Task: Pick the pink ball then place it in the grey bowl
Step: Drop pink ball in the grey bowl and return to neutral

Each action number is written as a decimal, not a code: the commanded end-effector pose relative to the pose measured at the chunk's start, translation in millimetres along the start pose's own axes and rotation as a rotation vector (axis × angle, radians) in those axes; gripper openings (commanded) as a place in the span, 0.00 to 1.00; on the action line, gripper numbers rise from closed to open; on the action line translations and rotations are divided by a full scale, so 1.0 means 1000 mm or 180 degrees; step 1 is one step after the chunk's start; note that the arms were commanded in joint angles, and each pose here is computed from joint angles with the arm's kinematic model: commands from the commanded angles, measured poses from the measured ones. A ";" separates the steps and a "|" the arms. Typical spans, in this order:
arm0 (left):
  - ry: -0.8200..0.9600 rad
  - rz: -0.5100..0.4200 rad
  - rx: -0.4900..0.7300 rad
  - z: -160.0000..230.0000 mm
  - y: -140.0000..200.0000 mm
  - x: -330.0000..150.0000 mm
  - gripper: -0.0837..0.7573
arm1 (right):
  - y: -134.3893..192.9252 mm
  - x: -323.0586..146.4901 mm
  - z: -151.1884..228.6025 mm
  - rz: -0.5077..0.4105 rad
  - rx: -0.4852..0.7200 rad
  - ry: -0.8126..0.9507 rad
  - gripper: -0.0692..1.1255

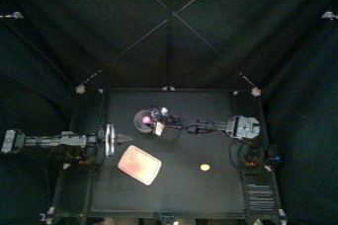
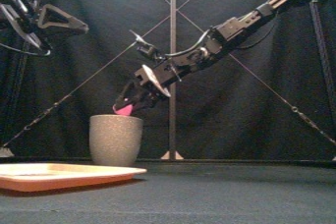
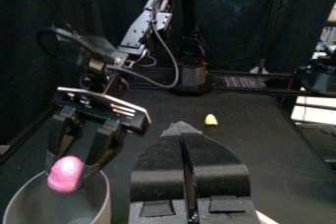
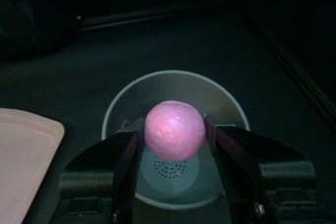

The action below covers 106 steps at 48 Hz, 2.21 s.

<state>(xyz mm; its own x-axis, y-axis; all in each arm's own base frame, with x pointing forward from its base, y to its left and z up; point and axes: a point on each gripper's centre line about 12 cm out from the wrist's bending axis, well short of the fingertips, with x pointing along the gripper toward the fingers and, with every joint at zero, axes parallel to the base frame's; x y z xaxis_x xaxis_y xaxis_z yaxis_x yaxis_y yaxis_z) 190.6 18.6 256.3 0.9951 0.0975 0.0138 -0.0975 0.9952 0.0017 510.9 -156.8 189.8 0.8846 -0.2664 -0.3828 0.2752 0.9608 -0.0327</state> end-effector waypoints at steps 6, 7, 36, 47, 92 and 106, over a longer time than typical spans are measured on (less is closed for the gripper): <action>-0.0059 0.0020 0.0000 0.006 0.001 0.002 0.16 | -0.005 0.003 0.017 -0.0038 0.0144 -0.0117 0.89; -0.0063 0.0015 0.0000 0.006 0.001 0.002 0.16 | -0.005 0.003 0.016 -0.0038 0.0159 -0.0112 0.90; -0.0019 0.0020 0.0000 0.001 0.001 0.001 0.16 | -0.002 -0.096 0.030 -0.0054 0.0344 -0.0850 0.91; 0.0000 0.0020 -0.0005 -0.002 0.001 0.000 0.15 | 0.019 -0.163 -0.001 0.0061 0.0399 -0.1094 0.91; -0.0029 0.0073 -0.0004 0.002 0.004 0.001 0.15 | 0.036 -0.313 -0.049 0.0428 0.0247 -0.1740 0.91; -0.0015 0.0073 -0.0018 0.000 0.004 0.001 0.15 | 0.037 -0.310 -0.052 0.0439 0.0246 -0.1603 0.91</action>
<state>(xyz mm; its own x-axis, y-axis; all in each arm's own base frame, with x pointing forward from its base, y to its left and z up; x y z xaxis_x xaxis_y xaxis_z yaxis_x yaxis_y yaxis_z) 188.8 21.9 250.2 0.9933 0.1158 -0.0015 -0.1158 0.9933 -0.0029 224.9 -34.7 254.3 0.9816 -0.1623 0.1007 0.1570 0.9858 0.0590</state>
